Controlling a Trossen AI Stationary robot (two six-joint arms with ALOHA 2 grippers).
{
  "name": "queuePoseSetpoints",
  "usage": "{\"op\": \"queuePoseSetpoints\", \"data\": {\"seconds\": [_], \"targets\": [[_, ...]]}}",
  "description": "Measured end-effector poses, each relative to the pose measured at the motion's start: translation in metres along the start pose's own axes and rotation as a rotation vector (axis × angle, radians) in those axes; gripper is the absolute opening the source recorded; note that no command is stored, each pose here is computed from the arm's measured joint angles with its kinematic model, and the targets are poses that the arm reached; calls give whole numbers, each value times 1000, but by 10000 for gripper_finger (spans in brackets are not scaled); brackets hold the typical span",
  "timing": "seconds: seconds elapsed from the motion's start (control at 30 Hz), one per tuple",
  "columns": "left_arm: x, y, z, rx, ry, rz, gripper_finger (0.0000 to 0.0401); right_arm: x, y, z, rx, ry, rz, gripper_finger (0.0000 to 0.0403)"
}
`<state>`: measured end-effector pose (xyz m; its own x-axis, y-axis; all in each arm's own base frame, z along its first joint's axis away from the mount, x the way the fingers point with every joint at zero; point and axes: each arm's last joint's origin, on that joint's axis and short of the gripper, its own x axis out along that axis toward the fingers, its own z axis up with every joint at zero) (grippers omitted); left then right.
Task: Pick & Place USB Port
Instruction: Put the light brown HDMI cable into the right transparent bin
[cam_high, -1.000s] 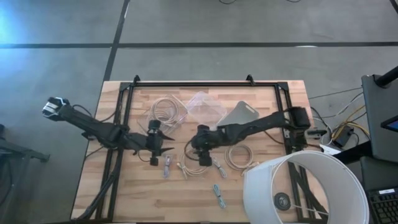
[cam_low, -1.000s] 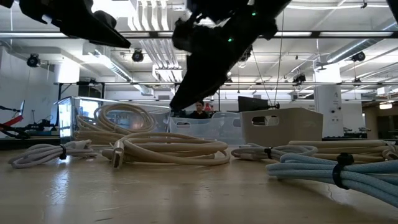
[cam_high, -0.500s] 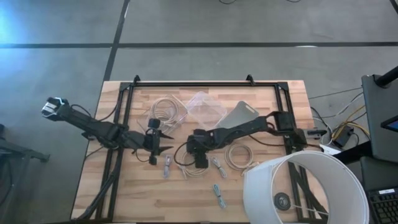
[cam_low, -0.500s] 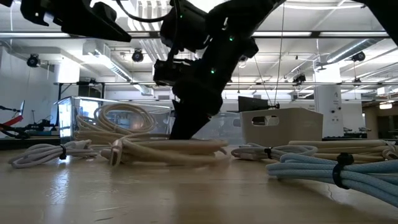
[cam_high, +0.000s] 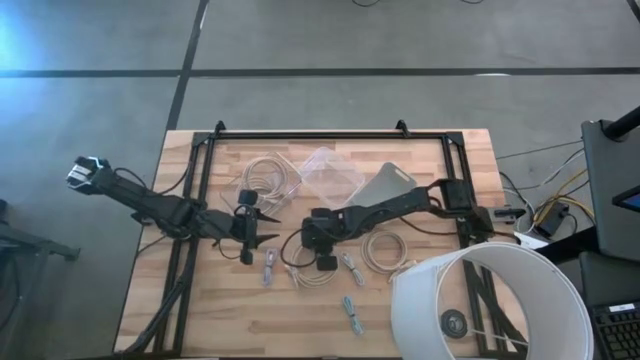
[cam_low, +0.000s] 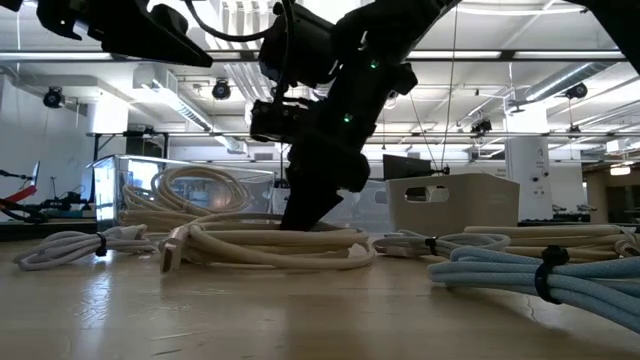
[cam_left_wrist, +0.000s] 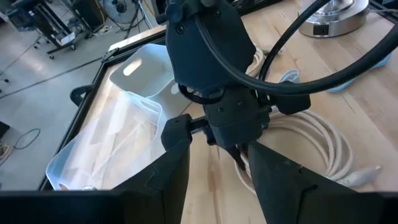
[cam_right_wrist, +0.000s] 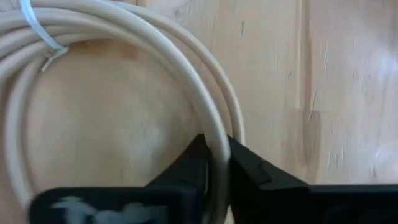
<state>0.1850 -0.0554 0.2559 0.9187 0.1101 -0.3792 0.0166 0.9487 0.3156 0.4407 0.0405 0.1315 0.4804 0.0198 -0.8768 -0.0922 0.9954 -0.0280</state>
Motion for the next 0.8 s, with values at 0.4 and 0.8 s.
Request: {"op": "queuePoseSetpoints", "data": {"seconds": [0.4, 0.8], "targets": [[0, 0, -1, -33, 3, 0, 168, -44, -2, 14, 0, -27, -76, 19], [3, -2, -7, -65, -18, 12, 168, -141, -26, 17, 68, -77, -605, 20]]}}
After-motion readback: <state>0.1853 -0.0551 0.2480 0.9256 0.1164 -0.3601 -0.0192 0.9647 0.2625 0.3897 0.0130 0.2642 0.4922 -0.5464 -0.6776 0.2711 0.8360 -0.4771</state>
